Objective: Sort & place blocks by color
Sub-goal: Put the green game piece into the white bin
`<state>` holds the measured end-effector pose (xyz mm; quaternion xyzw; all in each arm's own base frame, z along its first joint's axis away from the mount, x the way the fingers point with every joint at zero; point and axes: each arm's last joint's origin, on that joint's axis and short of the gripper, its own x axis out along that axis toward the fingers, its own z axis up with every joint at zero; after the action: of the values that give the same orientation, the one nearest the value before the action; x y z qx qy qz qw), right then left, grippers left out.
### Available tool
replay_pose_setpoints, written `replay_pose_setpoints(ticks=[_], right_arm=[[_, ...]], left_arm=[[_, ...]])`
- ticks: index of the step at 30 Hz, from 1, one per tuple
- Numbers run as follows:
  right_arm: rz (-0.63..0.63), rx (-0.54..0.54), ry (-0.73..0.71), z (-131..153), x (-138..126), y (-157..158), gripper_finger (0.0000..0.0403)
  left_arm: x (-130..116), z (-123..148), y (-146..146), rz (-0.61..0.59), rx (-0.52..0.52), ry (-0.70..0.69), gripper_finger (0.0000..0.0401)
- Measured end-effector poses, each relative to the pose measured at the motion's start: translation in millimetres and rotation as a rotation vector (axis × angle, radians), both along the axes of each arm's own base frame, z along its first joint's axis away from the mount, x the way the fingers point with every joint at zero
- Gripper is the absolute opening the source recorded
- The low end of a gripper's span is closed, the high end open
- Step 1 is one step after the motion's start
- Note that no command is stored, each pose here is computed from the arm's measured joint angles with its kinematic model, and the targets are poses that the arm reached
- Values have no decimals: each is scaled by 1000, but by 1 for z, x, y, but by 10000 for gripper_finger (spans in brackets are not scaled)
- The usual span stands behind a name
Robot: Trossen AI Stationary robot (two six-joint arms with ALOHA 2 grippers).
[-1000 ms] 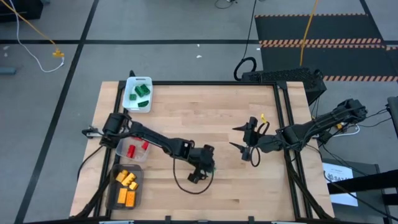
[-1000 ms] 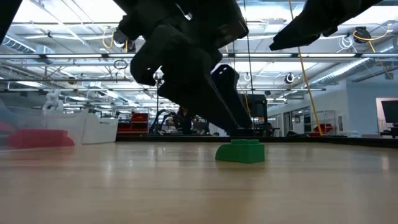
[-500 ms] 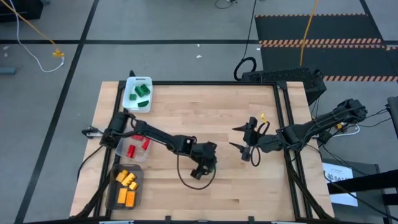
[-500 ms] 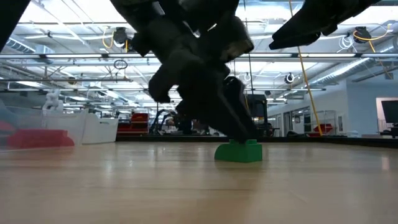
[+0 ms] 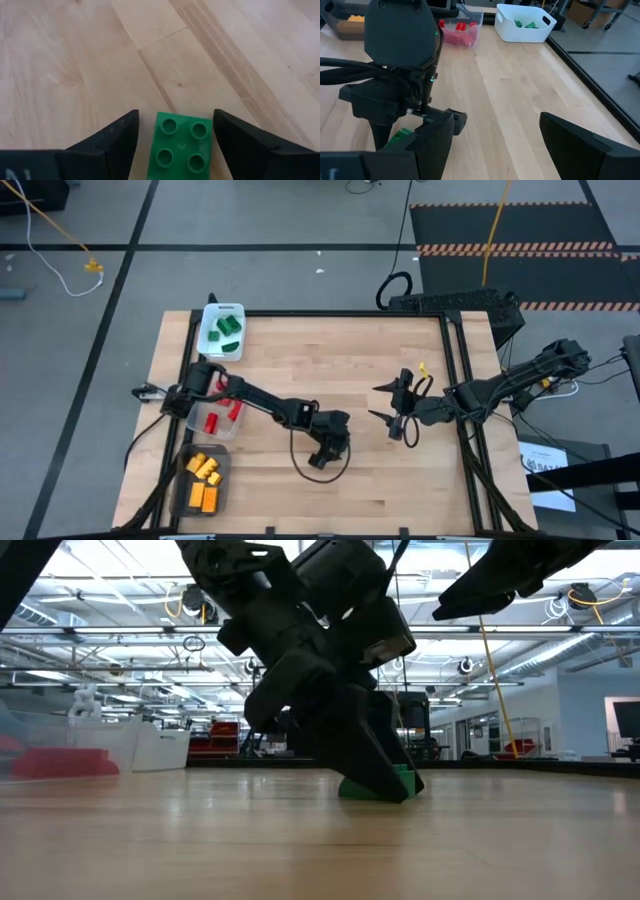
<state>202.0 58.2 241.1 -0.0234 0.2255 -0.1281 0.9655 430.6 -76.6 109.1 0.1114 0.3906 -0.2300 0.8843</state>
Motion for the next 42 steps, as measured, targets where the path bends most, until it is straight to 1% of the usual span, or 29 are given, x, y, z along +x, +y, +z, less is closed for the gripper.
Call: replay_pose_setpoints(ticks=[7,15,23,27,29,33,36,39,42], right_arm=[[0,0,0,0,0,0,286],[0,0,0,0,0,0,286],[0,0,0,0,0,0,286],[0,0,0,0,0,0,286],[1,0,0,0,0,0,286],[0,-2,1,0,0,0,286],[0,-1,-1,0,0,0,286],[0,-1,-2,0,0,0,286],[0,-1,-1,0,0,0,286]], left_arm=[[1,0,1,16,-4,-2,225],[-2,-3,2,27,1,42,146],[-4,1,3,36,6,46,145],[-10,14,5,57,36,65,150],[-12,21,7,86,75,61,151],[-20,44,12,147,159,61,153],[-28,55,16,192,198,95,154],[-35,75,23,269,237,79,154],[-44,96,39,403,298,66,155]])
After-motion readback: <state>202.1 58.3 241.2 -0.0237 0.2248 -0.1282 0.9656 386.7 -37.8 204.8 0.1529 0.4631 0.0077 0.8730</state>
